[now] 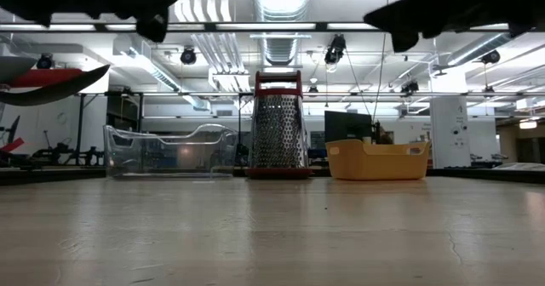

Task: Pick & Place Kitchen Items
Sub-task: Return To Home Position

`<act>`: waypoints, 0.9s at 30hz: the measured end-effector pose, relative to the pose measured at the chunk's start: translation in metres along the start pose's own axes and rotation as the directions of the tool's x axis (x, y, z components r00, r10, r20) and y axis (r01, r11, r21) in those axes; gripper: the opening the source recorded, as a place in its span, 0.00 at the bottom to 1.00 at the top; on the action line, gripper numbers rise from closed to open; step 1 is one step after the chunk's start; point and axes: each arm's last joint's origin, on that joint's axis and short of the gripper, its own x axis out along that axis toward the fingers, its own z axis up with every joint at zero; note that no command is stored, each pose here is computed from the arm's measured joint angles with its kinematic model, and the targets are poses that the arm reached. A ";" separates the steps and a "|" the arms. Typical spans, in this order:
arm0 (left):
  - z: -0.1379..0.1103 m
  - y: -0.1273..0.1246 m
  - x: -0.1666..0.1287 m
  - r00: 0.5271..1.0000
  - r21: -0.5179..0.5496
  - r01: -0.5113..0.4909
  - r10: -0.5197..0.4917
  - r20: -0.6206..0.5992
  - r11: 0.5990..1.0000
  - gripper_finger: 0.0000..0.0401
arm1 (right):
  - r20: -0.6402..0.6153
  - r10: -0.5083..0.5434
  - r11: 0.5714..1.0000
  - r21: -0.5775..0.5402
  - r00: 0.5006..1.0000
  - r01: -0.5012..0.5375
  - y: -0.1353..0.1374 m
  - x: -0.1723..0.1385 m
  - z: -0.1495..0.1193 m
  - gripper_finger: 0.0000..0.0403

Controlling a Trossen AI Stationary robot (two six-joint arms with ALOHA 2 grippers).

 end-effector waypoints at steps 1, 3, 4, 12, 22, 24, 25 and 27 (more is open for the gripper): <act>-0.004 0.000 -0.006 1.000 0.001 0.001 -0.001 -0.002 1.000 0.04 | 0.023 0.000 1.000 -0.001 1.000 0.000 0.000 -0.003 0.001 0.02; -0.011 0.000 -0.015 1.000 0.001 0.003 -0.003 0.009 1.000 0.04 | 0.038 -0.005 1.000 -0.006 0.999 0.006 -0.002 -0.013 -0.003 0.02; -0.015 0.000 -0.021 1.000 0.001 0.002 -0.002 0.017 1.000 0.04 | 0.043 -0.011 1.000 -0.006 0.999 0.011 -0.003 -0.016 -0.005 0.02; -0.033 0.000 -0.052 0.992 -0.005 -0.001 0.002 0.123 1.000 0.02 | 0.088 -0.066 0.998 0.020 0.994 0.064 -0.011 -0.039 -0.023 0.02; -0.050 0.000 -0.068 0.989 -0.029 0.000 0.004 0.149 1.000 0.01 | 0.134 -0.098 0.994 0.064 0.986 0.090 -0.014 -0.053 -0.035 0.02; -0.049 0.000 -0.070 0.987 -0.030 0.001 0.004 0.162 1.000 0.03 | 0.137 -0.097 0.994 0.064 0.986 0.089 -0.014 -0.054 -0.035 0.02; -0.050 0.000 -0.071 0.987 -0.030 0.001 0.004 0.164 1.000 0.03 | 0.139 -0.097 0.994 0.064 0.986 0.089 -0.014 -0.055 -0.036 0.02; -0.051 0.000 -0.072 0.986 -0.030 0.001 0.004 0.164 1.000 0.04 | 0.144 -0.097 0.994 0.064 0.985 0.089 -0.014 -0.056 -0.036 0.02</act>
